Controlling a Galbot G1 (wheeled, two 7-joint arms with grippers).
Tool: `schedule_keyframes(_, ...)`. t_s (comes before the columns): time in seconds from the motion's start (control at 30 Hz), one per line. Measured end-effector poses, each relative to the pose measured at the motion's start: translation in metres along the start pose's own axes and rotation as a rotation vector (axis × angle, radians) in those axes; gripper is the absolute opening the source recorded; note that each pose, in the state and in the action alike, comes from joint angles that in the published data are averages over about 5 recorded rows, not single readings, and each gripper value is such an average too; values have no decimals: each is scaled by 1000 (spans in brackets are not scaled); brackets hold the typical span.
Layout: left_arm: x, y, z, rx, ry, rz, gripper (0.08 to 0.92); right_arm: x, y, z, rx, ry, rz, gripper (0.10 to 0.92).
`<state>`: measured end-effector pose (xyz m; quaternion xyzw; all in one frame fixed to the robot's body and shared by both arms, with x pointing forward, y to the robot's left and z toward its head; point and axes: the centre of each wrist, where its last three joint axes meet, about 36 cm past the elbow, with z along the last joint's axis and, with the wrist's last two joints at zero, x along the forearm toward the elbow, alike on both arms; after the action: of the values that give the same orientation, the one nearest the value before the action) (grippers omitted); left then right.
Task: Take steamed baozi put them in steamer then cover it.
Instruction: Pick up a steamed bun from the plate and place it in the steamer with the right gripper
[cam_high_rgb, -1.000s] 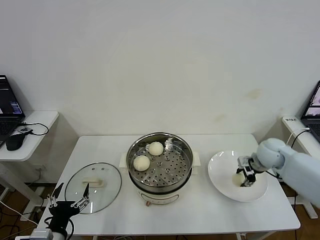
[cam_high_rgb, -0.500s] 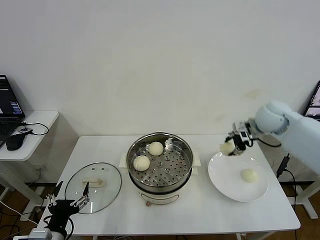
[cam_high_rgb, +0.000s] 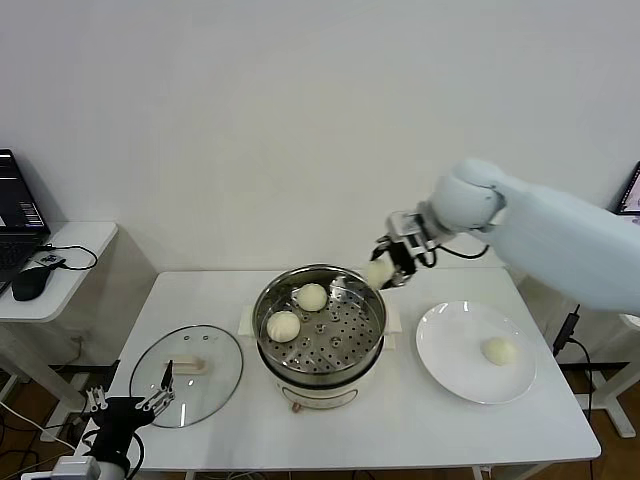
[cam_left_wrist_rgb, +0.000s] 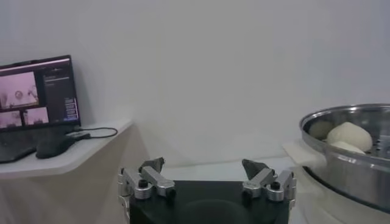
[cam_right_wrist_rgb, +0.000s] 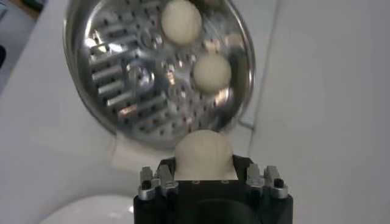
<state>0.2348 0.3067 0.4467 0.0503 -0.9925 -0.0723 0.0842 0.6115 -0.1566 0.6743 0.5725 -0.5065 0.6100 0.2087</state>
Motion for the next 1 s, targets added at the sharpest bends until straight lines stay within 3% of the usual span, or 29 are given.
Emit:
schedule_keyframes(0.47,-1,1,-1,13,-8,-21,823,-76,5,-72,326,-50,-145,602)
schedule_keyframes(1.0,-1,-1,1,27,-4,-24,823,-102,17,-103,596,-62,-210,611)
